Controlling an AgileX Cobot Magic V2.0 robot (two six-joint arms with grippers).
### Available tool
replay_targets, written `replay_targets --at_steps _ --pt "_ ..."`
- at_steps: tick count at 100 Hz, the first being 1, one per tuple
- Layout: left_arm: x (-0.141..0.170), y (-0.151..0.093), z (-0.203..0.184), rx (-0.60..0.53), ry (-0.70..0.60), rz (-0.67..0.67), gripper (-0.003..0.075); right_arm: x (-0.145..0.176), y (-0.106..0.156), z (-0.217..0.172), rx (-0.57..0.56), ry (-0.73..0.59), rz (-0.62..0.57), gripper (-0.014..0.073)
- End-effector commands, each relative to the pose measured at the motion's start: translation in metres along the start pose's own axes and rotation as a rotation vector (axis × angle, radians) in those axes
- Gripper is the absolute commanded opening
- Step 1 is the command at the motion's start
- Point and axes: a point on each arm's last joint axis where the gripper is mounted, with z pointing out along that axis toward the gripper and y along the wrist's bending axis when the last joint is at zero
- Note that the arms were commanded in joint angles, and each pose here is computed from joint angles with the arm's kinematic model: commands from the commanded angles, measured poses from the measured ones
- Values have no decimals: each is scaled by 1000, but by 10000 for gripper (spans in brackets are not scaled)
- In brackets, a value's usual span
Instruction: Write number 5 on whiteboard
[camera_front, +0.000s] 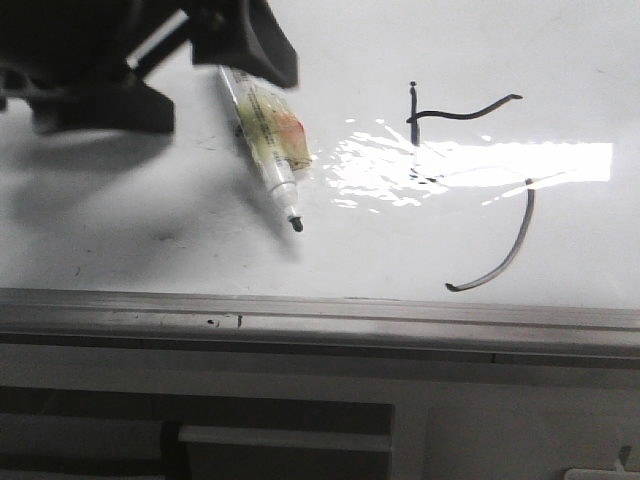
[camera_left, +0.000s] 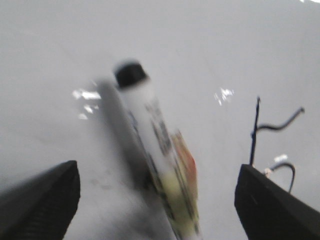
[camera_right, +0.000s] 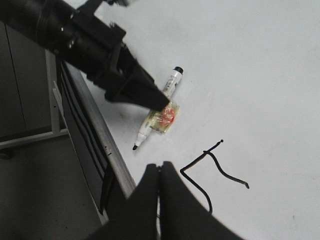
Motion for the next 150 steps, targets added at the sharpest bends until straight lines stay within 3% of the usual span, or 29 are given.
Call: replay_targets --at_steps 1,11,22,36,56,68,123,144,150 --pt "-29 -4 -33 31 -159 58 516 -12 -4 -13 61 -109 7 -43" --pt "-36 5 -69 18 -267 174 381 -8 -4 -31 128 -144 -49 -41" --pt "-23 21 -98 10 -313 323 209 14 -1 -53 248 -140 -63 -41" --pt "3 42 -125 27 -348 331 -21 57 3 -77 409 -98 -4 -42" --pt "24 56 -142 71 -375 322 -20 90 19 -96 450 -165 8 -42" --pt "28 57 -140 66 -360 327 -20 92 18 -91 439 -110 12 -42" --pt "33 61 -140 58 -359 326 -20 92 18 -91 439 -109 12 -42" --pt "58 102 -149 -167 -445 319 -20 92 18 -91 439 -109 12 -42" --pt "64 108 -154 -201 -500 380 -20 92 18 -91 439 -109 12 -42"
